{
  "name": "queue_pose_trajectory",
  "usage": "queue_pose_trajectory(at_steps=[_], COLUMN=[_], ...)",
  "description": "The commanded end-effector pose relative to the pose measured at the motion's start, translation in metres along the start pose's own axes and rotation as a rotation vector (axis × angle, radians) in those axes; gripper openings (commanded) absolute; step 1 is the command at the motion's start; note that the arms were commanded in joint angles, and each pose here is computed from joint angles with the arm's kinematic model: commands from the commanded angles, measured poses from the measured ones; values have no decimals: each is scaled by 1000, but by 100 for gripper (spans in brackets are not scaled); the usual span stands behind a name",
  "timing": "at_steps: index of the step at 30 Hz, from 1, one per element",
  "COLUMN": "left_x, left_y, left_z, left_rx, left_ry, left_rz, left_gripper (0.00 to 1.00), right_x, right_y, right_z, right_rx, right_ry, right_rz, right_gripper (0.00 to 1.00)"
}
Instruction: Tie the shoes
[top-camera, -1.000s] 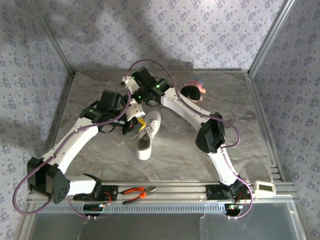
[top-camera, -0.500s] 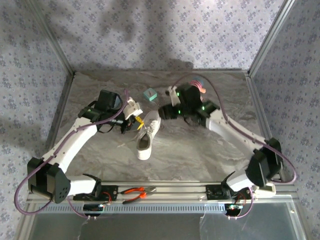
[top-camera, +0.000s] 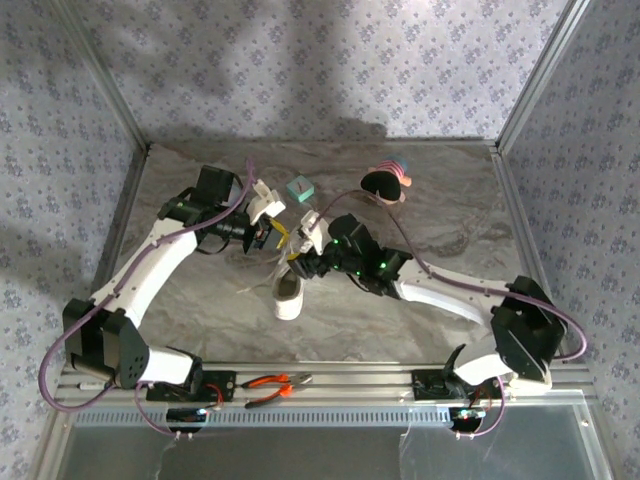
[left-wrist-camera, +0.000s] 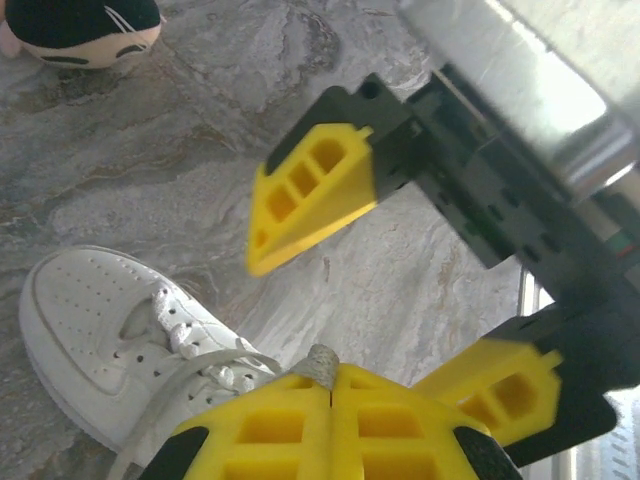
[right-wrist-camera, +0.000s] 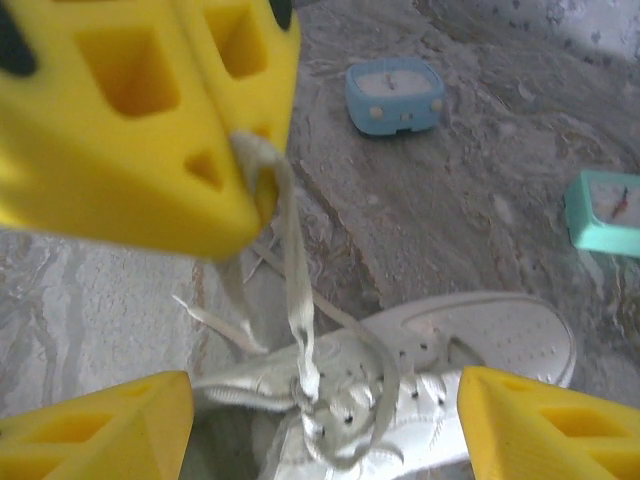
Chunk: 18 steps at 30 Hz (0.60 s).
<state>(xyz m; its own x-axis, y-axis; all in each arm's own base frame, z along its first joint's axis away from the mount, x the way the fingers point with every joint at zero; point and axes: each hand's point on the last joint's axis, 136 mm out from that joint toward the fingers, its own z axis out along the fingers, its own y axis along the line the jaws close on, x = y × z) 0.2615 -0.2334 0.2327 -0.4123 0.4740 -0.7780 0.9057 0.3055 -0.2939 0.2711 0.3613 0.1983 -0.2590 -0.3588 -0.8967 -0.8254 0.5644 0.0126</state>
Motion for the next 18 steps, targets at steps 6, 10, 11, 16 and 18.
queue_pose_trajectory(at_steps=[6, 10, 11, 16, 18], left_x=[-11, -12, -12, -10, -9], left_y=[-12, -13, -13, -11, -7], left_z=[-4, -4, -4, -5, -7], left_rx=[81, 92, 94, 94, 74], left_ry=[-21, -18, -17, -13, -10], left_rz=[-49, -55, -55, -58, -50], left_gripper=[0, 0, 0, 0, 3], right_x=[-32, -36, -37, -38, -36], right_y=[7, 8, 9, 7, 3], right_z=[20, 27, 28, 29, 28], right_rx=[-28, -42, -48, -45, -29], right_ry=[-99, -120, -123, -124, -113], right_rz=[-82, -83, -84, -75, -64], right_gripper=[72, 68, 65, 11, 0])
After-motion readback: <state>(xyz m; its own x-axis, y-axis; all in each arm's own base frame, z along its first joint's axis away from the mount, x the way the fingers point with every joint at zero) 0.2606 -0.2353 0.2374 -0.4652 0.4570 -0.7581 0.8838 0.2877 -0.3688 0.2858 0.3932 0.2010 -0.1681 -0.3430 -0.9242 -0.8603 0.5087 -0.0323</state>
